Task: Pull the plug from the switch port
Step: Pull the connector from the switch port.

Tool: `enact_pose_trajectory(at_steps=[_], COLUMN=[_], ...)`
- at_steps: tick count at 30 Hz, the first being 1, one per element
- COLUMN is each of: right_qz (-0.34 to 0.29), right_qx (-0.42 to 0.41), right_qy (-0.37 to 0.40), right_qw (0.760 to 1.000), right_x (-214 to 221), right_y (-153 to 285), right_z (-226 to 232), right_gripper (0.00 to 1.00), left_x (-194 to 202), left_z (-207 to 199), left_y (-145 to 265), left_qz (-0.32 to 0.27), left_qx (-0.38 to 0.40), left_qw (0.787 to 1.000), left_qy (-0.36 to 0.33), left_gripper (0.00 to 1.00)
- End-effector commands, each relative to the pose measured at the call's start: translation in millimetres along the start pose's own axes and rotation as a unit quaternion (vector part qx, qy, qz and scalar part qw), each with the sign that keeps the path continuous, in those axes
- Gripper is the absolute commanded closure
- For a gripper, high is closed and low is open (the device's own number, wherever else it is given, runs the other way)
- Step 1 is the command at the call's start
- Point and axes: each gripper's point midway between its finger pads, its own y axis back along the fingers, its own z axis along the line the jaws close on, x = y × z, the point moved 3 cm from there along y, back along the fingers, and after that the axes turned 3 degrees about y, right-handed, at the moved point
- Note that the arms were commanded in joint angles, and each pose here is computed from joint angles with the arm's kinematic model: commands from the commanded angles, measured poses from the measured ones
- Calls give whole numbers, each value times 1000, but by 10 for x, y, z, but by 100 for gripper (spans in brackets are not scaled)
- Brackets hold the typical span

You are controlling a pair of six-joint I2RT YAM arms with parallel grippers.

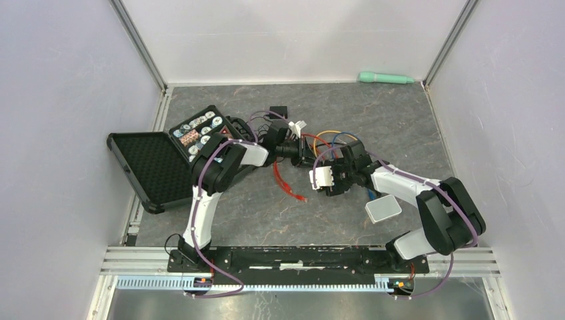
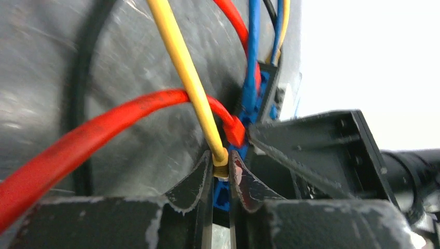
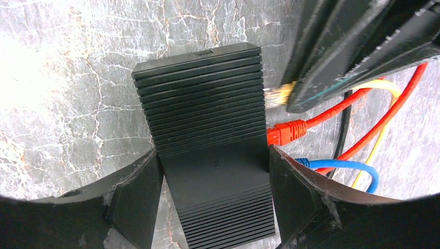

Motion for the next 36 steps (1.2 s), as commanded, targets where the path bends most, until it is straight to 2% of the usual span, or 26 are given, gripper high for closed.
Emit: enact_pose_trajectory(at_steps=[1, 5, 10, 17, 22, 27, 30, 36], right_qz=[25, 10, 10, 14, 13, 15, 17, 17], right_qx=[-73, -65, -60, -64, -64, -82, -85, -84], right_qy=[-11, -32, -45, -60, -73, -93, -104, -118], right_qw=[997, 997, 997, 996, 995, 992, 991, 989], right_x=[110, 69, 86, 106, 104, 141, 160, 186], right_y=[-23, -49, -64, -63, -41, -30, -15, -1], right_z=[326, 324, 385, 414, 366, 362, 348, 356], right_gripper=[90, 91, 91, 91, 90, 90, 90, 90], left_x=[-183, -243, -170, -107, -104, -85, -48, -129], left_z=[144, 17, 65, -16, -76, -298, -456, -732], left_y=[83, 133, 150, 255, 491, 822, 1010, 1334], left_qz=[-9, -57, -55, -7, 34, 89, 122, 118], left_qx=[-67, -3, 5, -14, -41, -76, -75, -47], left_qw=[997, 998, 998, 998, 995, 980, 973, 972], left_qy=[-34, -17, -13, -56, -79, -159, -183, -200], left_gripper=[98, 98, 98, 98, 98, 98, 98, 98])
